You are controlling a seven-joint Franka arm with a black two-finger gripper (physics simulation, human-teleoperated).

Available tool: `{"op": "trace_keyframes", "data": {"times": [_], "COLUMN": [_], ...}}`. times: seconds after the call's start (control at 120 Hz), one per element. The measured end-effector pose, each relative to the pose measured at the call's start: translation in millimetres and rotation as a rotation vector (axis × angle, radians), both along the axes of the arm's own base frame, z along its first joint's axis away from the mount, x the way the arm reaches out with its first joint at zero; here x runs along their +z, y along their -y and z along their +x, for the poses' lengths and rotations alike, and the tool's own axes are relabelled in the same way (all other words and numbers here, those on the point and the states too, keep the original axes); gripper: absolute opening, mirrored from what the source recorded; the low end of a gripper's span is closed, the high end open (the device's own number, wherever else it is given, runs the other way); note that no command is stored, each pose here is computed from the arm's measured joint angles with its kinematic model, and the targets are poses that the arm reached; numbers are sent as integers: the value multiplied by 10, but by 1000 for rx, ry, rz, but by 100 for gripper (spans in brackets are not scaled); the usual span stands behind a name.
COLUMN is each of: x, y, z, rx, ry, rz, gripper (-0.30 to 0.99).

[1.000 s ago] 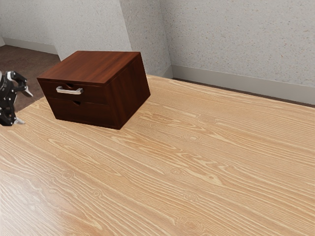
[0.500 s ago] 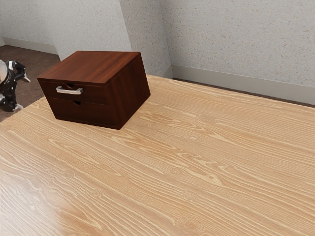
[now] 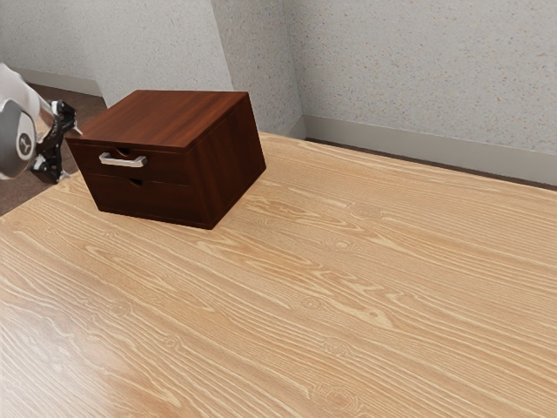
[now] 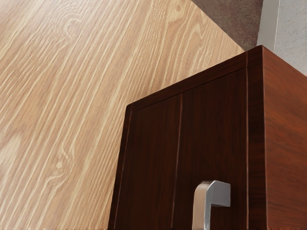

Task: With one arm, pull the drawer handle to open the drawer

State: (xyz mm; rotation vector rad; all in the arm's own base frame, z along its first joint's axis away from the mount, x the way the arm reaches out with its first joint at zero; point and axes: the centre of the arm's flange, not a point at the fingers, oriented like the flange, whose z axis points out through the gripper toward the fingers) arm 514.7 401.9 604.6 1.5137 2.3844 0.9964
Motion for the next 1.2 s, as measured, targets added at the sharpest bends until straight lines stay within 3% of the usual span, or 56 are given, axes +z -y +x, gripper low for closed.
{"op": "trace_keyframes", "data": {"times": [0.242,0.783,1.2], "x": [-165,-559,-644], "y": [-2,-43,-52], "z": [358,522,728], "rx": [-41,-59,-77], "ry": [20,-5,4], "rz": [-31,-91,-96], "gripper": [69,69,69]}}
